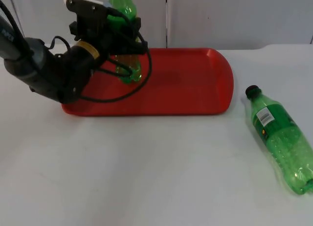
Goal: Place the bottle upright on the tray.
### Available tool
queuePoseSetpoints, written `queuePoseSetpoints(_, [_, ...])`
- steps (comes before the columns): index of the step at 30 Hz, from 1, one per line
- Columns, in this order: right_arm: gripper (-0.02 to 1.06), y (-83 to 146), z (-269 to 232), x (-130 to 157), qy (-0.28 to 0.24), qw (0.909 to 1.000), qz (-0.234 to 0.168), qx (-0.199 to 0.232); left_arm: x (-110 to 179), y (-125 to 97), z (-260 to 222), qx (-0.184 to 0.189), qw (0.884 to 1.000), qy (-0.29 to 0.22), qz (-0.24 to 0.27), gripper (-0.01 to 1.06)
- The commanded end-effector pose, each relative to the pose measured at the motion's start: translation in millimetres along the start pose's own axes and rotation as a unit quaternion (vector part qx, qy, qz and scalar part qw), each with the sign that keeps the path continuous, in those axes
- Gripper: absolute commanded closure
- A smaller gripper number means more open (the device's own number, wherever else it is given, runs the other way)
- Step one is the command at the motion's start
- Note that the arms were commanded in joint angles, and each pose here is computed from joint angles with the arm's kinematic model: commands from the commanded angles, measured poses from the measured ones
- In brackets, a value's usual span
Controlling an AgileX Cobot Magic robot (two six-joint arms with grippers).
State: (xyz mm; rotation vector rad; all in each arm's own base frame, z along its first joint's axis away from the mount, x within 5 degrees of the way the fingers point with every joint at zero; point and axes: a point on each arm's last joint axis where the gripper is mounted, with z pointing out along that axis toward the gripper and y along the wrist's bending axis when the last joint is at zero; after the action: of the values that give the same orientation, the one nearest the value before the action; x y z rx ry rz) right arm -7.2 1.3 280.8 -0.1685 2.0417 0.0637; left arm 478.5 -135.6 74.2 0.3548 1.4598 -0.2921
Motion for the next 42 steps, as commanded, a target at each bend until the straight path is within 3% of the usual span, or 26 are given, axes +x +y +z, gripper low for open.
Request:
queuePoseSetpoints(1, [-0.01, 0.2, -0.3, 0.6, -0.001, 1.0, -0.001, 0.001, -2.4, 1.6, 0.7, -0.005, 1.0, -0.022, -0.006, 1.05])
queuePoseSetpoints(14, [-0.01, 0.2, -0.3, 0.6, -0.001, 1.0, -0.001, 0.001, 4.7, 1.3, -0.1, -0.006, 1.0, -0.005, -0.006, 1.05])
queuePoseSetpoints(21, [-0.01, 0.2, -0.3, 0.6, -0.001, 1.0, -0.001, 0.001, 4.6, -5.6, -0.3, 0.032, 0.999, -0.006, 0.014, 1.05])
queuePoseSetpoints(28, [-0.01, 0.2, -0.3, 0.6, -0.001, 1.0, -0.001, 0.001, 4.5, -6.2, -0.3, 0.035, 0.999, -0.007, 0.015, 1.04])
queuePoseSetpoints(31, [-0.01, 0.2, -0.3, 0.6, -0.001, 1.0, -0.001, 0.001, 4.5, -6.2, -0.3, 0.035, 0.999, -0.007, 0.015, 0.9])
queuePoseSetpoints(33, [-0.01, 0.2, -0.3, 0.6, -0.001, 1.0, -0.001, 0.001, 4.3, -6.2, -0.3, 0.035, 0.999, -0.008, 0.015, 0.73])
queuePoseSetpoints(34, [-0.01, 0.2, -0.3, 0.6, -0.001, 1.0, -0.001, 0.001, 4.3, -6.2, -0.3, 0.035, 0.999, -0.008, 0.015, 0.73])
queuePoseSetpoints(37, [-0.01, 0.2, -0.3, 0.6, -0.001, 1.0, -0.001, 0.001, 3.2, -6.3, -0.3, 0.036, 0.999, -0.014, 0.015, 0.43])
queuePoseSetpoints(38, [-0.01, 0.2, -0.3, 0.6, -0.001, 1.0, -0.001, 0.001, 3.2, -6.3, -0.3, 0.036, 0.999, -0.014, 0.015, 0.43])
queuePoseSetpoints(39, [-0.01, 0.2, -0.3, 0.6, -0.001, 1.0, -0.001, 0.001, 2.7, -6.3, -0.4, 0.036, 0.999, -0.017, 0.015, 0.33])
queuePoseSetpoints(42, [-0.01, 0.2, -0.3, 0.6, -0.001, 1.0, -0.001, 0.001, 2.0, -5.7, -0.3, 0.033, 0.999, -0.02, 0.013, 0.24])
